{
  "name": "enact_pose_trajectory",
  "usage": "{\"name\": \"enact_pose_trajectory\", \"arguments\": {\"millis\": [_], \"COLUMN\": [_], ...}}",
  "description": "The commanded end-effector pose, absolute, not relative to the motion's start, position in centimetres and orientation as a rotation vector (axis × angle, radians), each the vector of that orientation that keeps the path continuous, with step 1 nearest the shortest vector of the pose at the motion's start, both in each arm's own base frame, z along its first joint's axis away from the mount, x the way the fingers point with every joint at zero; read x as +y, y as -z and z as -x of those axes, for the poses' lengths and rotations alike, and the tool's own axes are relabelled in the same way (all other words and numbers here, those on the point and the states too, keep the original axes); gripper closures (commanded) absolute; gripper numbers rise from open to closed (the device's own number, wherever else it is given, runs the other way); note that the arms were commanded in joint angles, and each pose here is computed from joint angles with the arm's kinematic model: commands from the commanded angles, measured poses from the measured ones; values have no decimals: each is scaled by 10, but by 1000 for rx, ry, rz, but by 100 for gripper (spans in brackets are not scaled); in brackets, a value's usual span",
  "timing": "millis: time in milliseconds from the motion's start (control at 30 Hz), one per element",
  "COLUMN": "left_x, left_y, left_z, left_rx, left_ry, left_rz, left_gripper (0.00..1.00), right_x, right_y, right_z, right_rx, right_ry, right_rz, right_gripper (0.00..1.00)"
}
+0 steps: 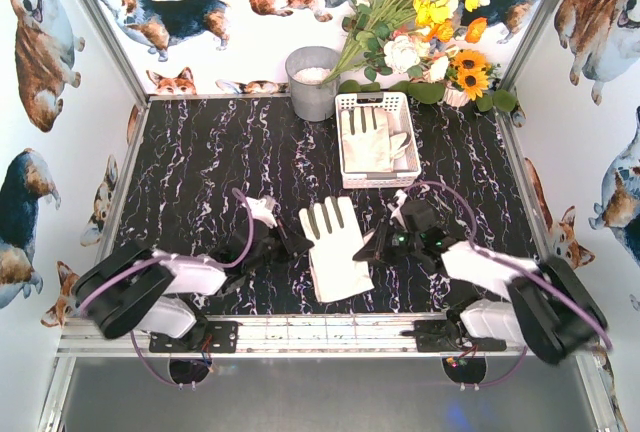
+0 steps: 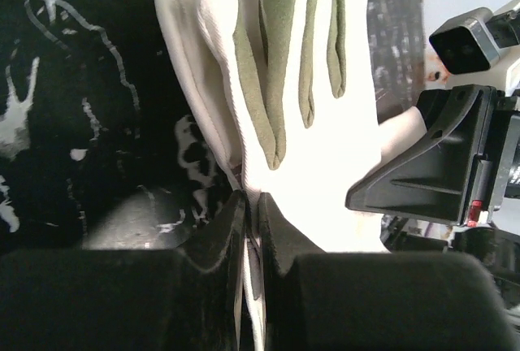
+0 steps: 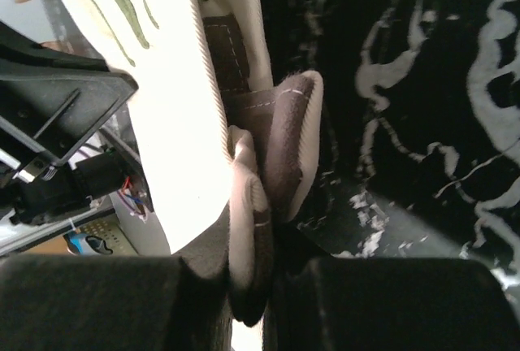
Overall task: Put the gloves into the storage basket
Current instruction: Pick up the glove from the center of the board, then place the glove in the bin.
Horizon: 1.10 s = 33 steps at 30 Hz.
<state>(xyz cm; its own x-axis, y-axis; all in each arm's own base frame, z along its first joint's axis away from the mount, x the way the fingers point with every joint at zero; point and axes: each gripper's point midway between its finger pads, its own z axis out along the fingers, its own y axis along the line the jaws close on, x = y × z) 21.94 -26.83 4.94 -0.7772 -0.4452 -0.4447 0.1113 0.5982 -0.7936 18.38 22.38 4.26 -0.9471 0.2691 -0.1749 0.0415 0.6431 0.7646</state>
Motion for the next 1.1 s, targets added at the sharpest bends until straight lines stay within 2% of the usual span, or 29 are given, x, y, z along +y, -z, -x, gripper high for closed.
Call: {"name": "enact_pose_trajectory", "arguments": {"millis": [0,233,467,600,700,1067], "left_x": [-264,-272,-296,-303,-315,-347], "left_y": [-74,-152,-202,-203,-207,-197], "left_z": [-228,-253,-302,-344,-375,-473], "left_rx": [2133,2015,1969,1984,1971,1960], "left_ry": [1093,1006,869,769,793,813], "left_rz": [218,100,-14,-3,-17,-90], "left_gripper": [100,100,100,100,100,100], "right_x": [218,200,187,176,170,140], "right_y": [-83,-145,-198,-215,-218,-196], "right_z": [-195,-212,-264,-307,-334,-410], "right_rx": [2472,2312,2219,2183,2184,2210], "right_ry": [-1149,-1042,-989,-960,-962,-778], "right_rz": [-164,-130,-110,-150,-177,-256], "right_gripper": [100,100,100,100,100,100]}}
